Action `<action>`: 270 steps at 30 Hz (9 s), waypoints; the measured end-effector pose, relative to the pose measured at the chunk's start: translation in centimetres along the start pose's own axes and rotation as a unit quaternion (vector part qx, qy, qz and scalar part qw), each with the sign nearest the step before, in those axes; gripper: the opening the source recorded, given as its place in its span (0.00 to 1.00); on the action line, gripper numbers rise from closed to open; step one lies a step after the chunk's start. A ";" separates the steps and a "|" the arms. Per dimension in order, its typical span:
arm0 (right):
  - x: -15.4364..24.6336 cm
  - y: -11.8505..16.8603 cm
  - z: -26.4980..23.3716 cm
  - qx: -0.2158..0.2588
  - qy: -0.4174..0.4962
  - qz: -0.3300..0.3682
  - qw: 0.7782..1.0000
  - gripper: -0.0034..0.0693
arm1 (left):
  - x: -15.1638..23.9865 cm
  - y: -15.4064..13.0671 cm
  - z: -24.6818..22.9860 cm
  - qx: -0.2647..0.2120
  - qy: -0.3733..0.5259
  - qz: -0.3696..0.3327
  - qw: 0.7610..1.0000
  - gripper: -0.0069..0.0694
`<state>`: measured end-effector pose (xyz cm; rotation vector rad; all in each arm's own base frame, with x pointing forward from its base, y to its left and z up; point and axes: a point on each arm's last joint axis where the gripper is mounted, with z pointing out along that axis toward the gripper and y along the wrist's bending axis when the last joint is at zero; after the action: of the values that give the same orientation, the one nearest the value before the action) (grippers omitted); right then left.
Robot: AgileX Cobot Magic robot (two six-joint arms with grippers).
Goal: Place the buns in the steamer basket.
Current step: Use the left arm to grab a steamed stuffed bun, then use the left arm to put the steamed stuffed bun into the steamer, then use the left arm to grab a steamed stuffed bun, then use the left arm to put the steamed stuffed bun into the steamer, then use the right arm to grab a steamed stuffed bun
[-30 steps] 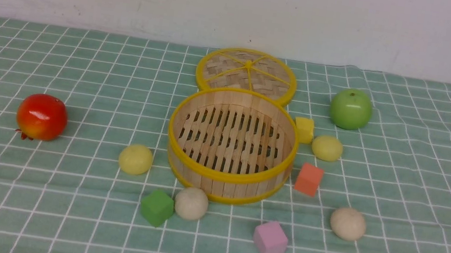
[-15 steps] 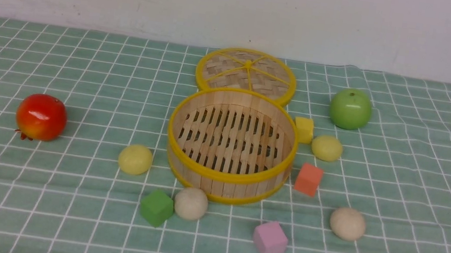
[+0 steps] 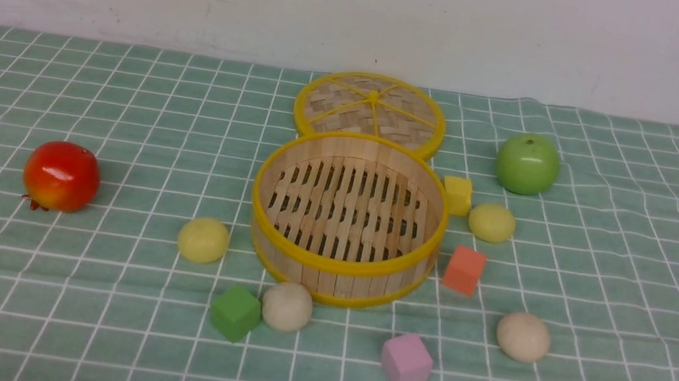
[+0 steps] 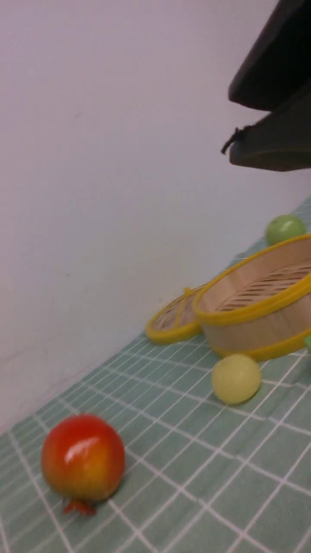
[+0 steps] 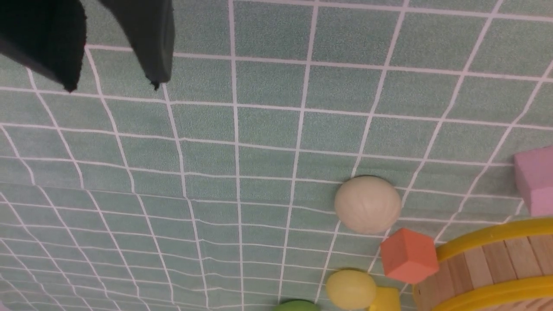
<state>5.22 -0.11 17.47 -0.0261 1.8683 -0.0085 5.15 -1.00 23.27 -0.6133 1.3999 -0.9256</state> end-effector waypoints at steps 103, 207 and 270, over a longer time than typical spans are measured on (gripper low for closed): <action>0.0 0.0 0.0 0.000 0.000 0.000 1.000 0.38 | 9.2 -5.0 39.3 -0.150 0.489 0.403 0.759 0.47; 0.0 0.0 0.0 0.000 0.000 0.000 1.000 0.38 | 1.0 -12.9 12.2 0.073 0.310 0.381 0.868 0.07; -12.1 9.4 28.0 -0.132 0.454 0.007 0.881 0.46 | 1.7 -5.5 5.0 0.137 0.185 0.348 0.909 0.07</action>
<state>35.42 9.79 20.69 -0.2315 2.8017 0.2932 8.90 -6.12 27.44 0.2984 1.6202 -0.6451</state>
